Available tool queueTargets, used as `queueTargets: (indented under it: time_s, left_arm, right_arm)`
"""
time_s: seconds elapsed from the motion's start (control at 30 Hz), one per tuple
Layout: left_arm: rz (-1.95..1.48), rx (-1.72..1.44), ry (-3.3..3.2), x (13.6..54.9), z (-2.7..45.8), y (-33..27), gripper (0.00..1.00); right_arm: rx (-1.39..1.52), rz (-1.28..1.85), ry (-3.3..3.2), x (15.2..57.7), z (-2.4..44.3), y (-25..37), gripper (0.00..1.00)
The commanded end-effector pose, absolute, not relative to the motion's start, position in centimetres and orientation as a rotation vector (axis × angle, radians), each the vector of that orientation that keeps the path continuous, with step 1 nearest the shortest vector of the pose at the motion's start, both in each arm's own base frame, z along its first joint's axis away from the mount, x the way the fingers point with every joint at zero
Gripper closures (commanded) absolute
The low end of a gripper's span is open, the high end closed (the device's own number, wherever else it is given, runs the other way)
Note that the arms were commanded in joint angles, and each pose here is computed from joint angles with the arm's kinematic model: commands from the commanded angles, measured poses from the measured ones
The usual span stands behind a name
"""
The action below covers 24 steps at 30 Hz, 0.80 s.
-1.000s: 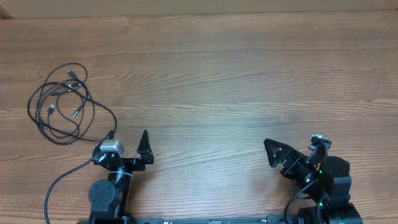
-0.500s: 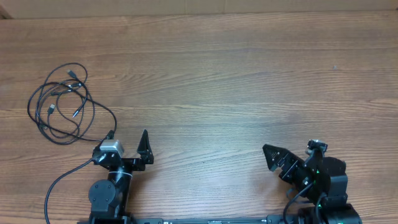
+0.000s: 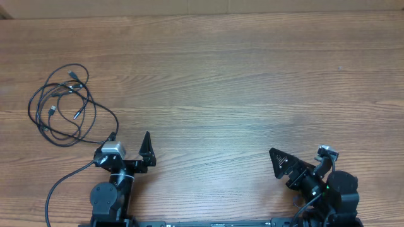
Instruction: Untangle cables
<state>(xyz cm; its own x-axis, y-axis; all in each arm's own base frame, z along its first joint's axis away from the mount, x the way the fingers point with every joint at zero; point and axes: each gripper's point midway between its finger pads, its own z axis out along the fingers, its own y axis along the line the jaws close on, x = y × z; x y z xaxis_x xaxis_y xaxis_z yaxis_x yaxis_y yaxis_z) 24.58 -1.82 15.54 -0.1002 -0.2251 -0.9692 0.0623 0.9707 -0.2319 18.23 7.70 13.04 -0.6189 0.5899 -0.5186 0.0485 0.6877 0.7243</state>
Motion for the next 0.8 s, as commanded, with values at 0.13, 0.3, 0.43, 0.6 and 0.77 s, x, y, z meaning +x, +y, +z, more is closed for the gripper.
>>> queueTargets:
  time_s: [0.13,0.3,0.43,0.6,0.77]
  left_arm:
    - [-0.24,-0.103,1.663,24.6,15.3,-2.1,0.0]
    - [-0.24,-0.104,1.664,24.6,15.3,-2.1,0.0]
    - [-0.24,-0.104,1.664,24.6,15.3,-2.1,0.0]
    - [-0.24,-0.104,1.664,24.6,15.3,-2.1,0.0]
    - [-0.24,-0.104,1.664,24.6,15.3,-2.1,0.0]
  right_arm:
    - [0.464,0.877,2.08,18.2,13.5,7.7,0.0]
    - [0.453,0.88,2.059,18.1,13.9,7.7,0.0]
    - [0.441,0.884,2.033,18.2,14.4,7.7,0.0]
    - [0.434,0.887,2.018,18.4,14.7,7.7,0.0]
    - [0.425,0.863,1.944,19.2,16.2,7.2,0.0]
